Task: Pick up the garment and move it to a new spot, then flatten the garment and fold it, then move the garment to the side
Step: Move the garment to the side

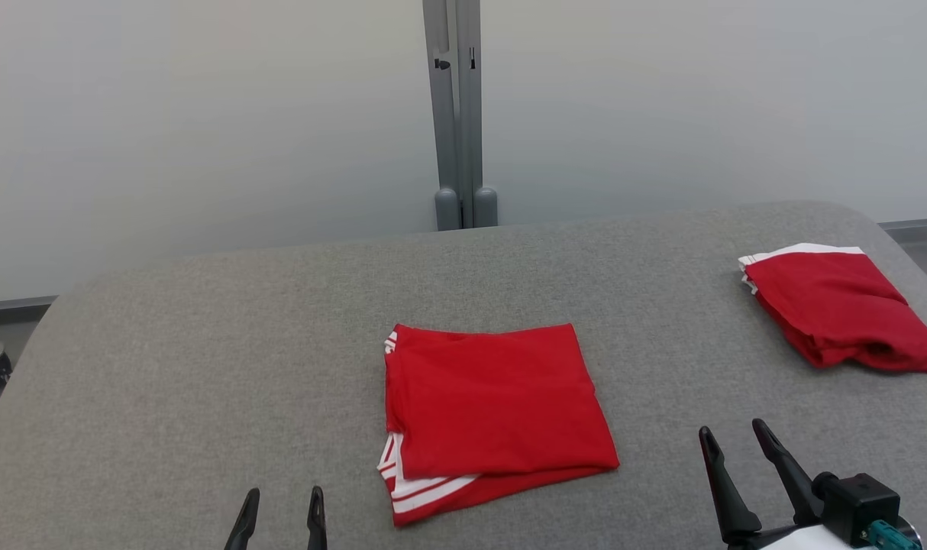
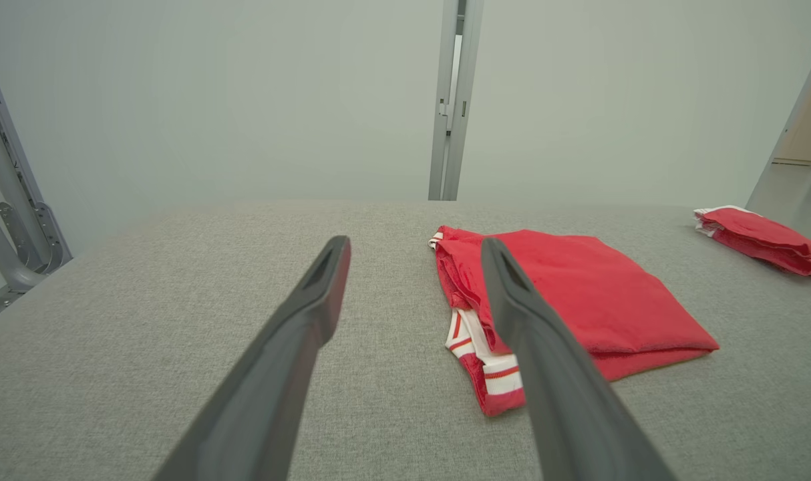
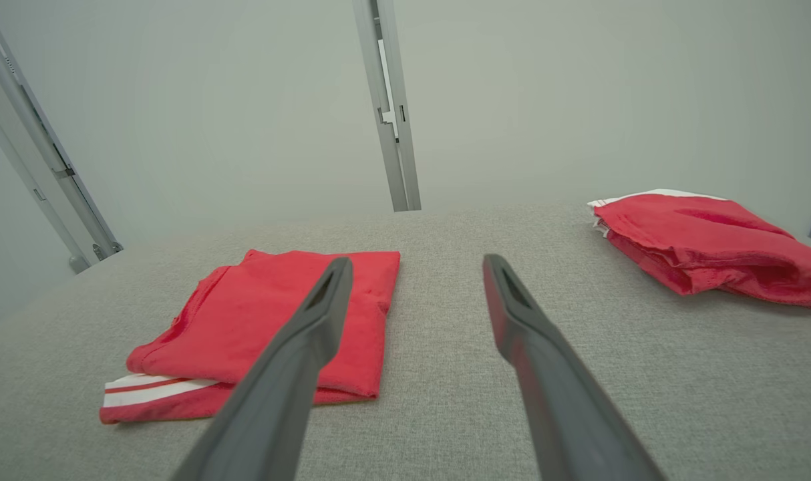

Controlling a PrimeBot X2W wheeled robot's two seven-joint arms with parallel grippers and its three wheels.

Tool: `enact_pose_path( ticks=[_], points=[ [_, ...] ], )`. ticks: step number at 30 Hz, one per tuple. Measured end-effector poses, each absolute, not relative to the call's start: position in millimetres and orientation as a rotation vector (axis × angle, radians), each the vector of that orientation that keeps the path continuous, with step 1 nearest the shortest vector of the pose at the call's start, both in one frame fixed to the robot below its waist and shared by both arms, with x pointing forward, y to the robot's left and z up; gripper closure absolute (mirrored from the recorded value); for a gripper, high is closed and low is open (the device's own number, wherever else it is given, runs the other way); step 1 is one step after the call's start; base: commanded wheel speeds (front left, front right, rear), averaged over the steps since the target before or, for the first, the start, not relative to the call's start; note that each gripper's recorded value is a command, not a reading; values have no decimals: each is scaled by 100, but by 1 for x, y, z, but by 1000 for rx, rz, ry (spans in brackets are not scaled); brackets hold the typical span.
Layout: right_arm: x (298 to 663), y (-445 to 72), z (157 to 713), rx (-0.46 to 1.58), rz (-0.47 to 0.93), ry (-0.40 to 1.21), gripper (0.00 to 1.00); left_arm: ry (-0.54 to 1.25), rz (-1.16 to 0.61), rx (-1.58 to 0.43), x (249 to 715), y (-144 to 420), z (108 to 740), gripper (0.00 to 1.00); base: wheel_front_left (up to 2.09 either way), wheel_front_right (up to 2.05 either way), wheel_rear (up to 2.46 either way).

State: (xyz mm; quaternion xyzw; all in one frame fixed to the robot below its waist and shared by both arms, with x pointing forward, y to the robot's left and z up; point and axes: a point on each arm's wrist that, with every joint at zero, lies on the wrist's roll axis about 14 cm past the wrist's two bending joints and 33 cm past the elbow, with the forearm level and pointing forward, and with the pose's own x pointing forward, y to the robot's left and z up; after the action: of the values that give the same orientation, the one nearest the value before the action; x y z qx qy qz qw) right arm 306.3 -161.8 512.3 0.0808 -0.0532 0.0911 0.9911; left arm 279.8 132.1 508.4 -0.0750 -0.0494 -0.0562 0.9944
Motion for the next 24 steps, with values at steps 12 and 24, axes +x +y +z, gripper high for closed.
enact_pose_path(
  ticks=[12, 24],
  points=[
    [312, -152, 509, 153, 215, -91, 0, -97, -97, -142, 273, 137, 506, 0, 0, 0, 0],
    [320, -143, 494, 151, 240, -36, 0, -69, -101, -144, 272, 133, 499, 0, 0, 0, 0]
  ],
)
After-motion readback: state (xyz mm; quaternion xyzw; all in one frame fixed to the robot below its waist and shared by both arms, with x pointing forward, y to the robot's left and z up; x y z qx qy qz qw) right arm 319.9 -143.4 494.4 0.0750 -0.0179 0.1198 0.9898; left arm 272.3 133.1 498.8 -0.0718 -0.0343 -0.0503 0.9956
